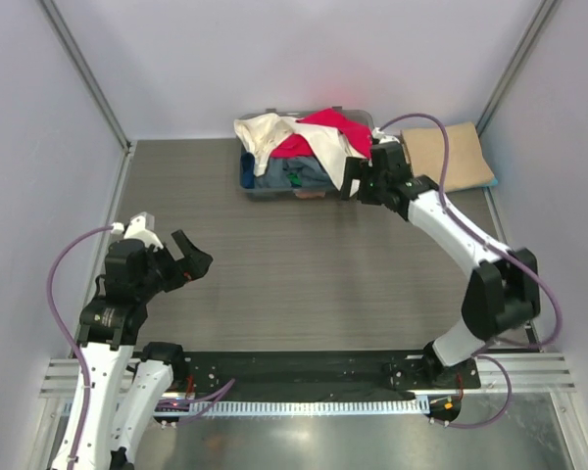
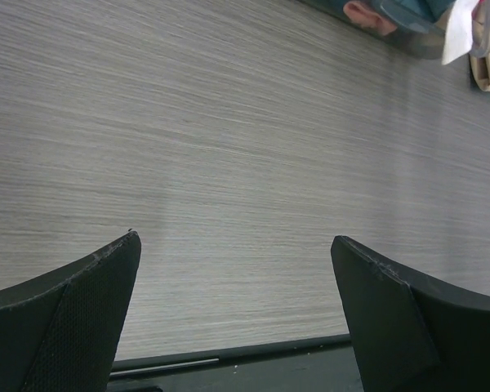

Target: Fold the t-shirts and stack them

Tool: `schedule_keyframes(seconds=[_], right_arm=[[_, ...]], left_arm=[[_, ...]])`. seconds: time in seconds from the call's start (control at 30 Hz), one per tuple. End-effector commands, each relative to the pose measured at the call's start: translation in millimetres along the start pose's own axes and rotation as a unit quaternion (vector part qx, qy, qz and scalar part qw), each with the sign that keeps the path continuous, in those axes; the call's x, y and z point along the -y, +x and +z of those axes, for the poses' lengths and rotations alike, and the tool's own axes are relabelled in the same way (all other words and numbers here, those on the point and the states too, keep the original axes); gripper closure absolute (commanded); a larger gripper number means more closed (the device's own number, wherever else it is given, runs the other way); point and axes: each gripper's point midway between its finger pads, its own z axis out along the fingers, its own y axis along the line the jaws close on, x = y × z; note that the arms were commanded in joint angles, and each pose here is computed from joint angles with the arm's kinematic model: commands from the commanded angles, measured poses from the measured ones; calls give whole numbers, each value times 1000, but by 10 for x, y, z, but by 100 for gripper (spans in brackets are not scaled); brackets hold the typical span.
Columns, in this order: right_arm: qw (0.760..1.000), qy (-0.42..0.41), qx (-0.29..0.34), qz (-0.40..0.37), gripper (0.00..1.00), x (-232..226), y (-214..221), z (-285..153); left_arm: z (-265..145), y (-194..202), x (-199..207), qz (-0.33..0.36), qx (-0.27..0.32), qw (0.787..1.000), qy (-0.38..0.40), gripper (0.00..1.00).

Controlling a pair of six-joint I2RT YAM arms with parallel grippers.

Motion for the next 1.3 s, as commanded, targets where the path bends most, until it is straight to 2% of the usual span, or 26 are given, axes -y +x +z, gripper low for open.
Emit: schedule_keyframes(seconds=[0.0, 0.1, 0.3, 0.43, 0.63, 0.73, 0.77, 0.83, 0.87, 0.93, 0.97, 1.03, 1.07, 1.17, 1.2, 1.27], right_arm=[[996, 78, -4, -41, 0, 229, -112, 267], [994, 89, -22, -52, 0, 232, -106, 589], [993, 95, -1, -72, 0, 147, -414, 894], [992, 99, -21, -80, 1, 161, -333, 1120], [992, 92, -40, -78, 8, 168, -213, 1263], [992, 88, -51, -78, 19, 177, -140, 1308], [992, 87, -51, -77, 32, 174, -132, 1316], [992, 85, -55, -77, 45, 174, -104, 1314], [992, 85, -56, -77, 57, 177, -100, 1305], [992, 83, -54, -78, 67, 171, -120, 1271], [992, 81, -52, -77, 80, 162, -136, 1260], [994, 70, -42, -76, 88, 95, -234, 1194], [994, 65, -39, -76, 99, 61, -269, 1154], [997, 38, -9, -73, 99, -128, -615, 924], [997, 19, 25, -71, 99, -282, -938, 759], [995, -29, 51, -76, 99, -553, -1258, 442]], left_arm=[[-10, -36, 158, 10, 2, 999, 42, 0], [-7, -30, 176, 11, -1, 999, 47, 0], [-19, -30, 197, 14, 1, 998, 54, 0], [-25, -30, 202, 13, 2, 998, 56, 0], [-28, -35, 205, 14, 4, 998, 57, 0], [-30, -31, 200, 14, 4, 998, 56, 0], [-33, -37, 200, 14, 6, 998, 56, 0], [-38, -42, 205, 14, 8, 998, 57, 0], [-38, -44, 201, 14, 8, 998, 57, 0], [-44, -45, 205, 14, 9, 998, 57, 0], [-44, -45, 205, 14, 9, 998, 57, 0], [-43, -49, 200, 14, 10, 998, 56, 0], [-39, -46, 194, 14, 10, 998, 55, 0], [-42, -49, 198, 14, 11, 998, 56, 0], [-41, -49, 191, 14, 11, 998, 54, 0], [-39, -54, 185, 13, 12, 998, 52, 0]])
